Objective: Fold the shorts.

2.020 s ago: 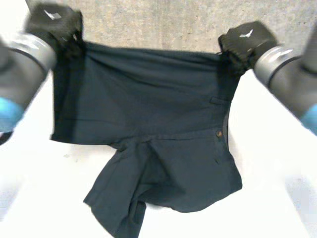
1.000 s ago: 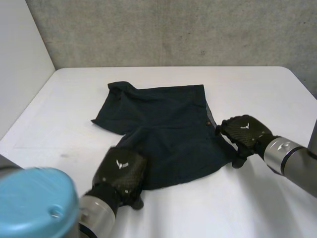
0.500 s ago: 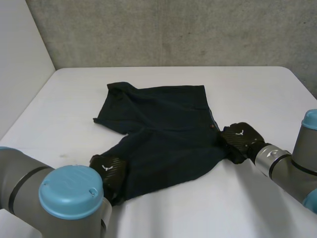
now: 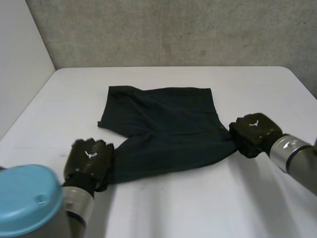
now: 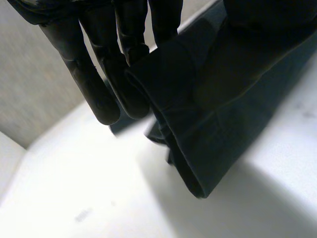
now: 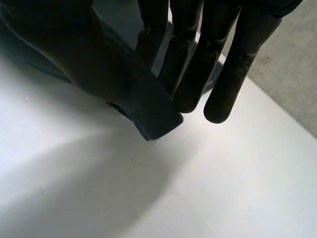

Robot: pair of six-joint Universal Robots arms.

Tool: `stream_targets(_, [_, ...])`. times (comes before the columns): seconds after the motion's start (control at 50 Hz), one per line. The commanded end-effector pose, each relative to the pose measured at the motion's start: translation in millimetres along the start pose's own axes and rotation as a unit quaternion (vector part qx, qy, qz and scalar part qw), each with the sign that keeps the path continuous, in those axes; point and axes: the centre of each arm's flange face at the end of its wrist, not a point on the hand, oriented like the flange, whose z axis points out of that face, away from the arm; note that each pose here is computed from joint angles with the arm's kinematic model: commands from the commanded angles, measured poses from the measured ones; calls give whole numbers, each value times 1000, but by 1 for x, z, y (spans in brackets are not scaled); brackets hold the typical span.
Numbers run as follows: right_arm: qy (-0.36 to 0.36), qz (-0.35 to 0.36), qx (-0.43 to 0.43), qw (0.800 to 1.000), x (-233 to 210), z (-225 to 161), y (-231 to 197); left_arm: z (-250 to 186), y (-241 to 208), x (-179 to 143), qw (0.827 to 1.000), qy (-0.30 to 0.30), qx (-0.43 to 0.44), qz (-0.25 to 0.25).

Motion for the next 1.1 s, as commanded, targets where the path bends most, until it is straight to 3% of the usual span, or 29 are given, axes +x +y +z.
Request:
stream_targets(0.02, [20,-52,27,998,11,-56,-51,-52,-57,-35,995,-2,82,48])
stream_targets(0.2, [48,-122,32,991,15,-120,-96,-92,-100,-70,987,-14,140,71])
stream_targets(0.34, [18,-124,-7,992,9,-120,-86,-81,-87,-71,991,8,103,82])
stream_targets(0.48, [-50,-116,-88,988,-3,-76,-48,-21,-45,-55,994,42,-6,102])
stream_targets(0.62, [-73,-135,-139,978,-20,-30,-29,42,-30,-43,993,44,-37,105])
stream_targets(0.86, [-7,-155,-104,982,-8,34,-36,144,-46,-31,994,26,-7,104])
stream_targets(1.1, [89,-143,13,986,8,103,-39,221,-52,-25,991,-8,47,127])
